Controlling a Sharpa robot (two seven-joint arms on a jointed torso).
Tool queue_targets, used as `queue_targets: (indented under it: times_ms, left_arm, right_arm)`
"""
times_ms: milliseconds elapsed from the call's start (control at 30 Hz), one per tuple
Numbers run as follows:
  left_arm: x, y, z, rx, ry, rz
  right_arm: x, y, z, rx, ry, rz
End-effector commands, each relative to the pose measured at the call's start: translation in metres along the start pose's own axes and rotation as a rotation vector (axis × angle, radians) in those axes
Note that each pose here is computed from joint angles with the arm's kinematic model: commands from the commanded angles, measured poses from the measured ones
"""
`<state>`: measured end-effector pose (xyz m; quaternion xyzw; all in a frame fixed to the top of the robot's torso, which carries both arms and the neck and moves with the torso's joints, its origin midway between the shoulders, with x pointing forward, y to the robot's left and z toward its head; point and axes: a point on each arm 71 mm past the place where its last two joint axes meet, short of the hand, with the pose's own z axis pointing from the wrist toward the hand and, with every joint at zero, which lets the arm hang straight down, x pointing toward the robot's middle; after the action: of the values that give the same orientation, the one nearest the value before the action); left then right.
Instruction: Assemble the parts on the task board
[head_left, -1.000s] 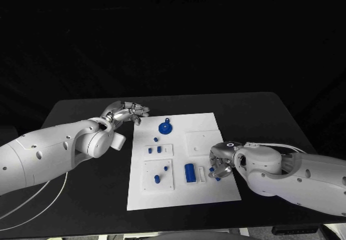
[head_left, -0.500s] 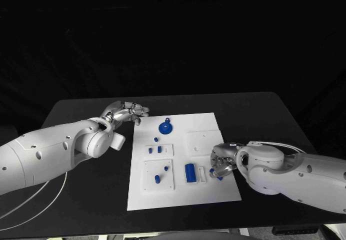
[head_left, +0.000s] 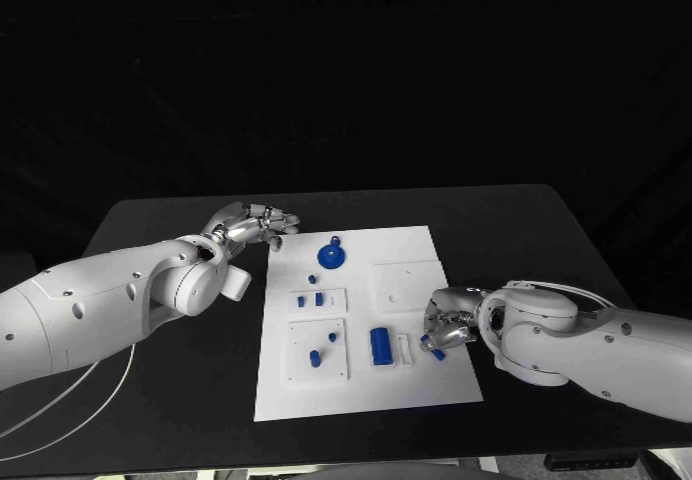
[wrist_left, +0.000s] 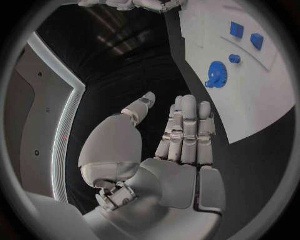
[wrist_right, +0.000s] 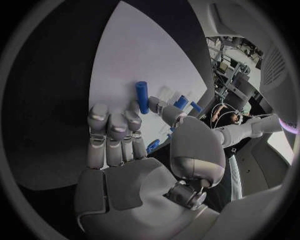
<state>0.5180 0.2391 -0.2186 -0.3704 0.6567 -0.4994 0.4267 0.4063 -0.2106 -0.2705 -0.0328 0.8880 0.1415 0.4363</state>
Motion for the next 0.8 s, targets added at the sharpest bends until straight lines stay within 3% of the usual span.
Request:
queue_targets:
  times_ms: [33,200,500,800]
  left_arm:
    - [0.0023,-0.0013,0.0002,0.007,0.015,-0.001]
    - [0.0028,-0.0014,0.0004,0.007,0.016,-0.001]
    - [0.0030,-0.0014,0.0004,0.005,0.016,-0.001]
    - [0.0030,-0.0011,0.0002,0.002,0.017,-0.002]
  right_arm:
    - [0.030,-0.013,0.000,0.067,0.155,0.033]
    - [0.023,-0.012,-0.001,0.060,0.125,0.110]
    - [0.014,-0.009,-0.002,0.041,0.070,0.375]
    - [0.017,-0.007,-0.002,0.051,0.118,0.464]
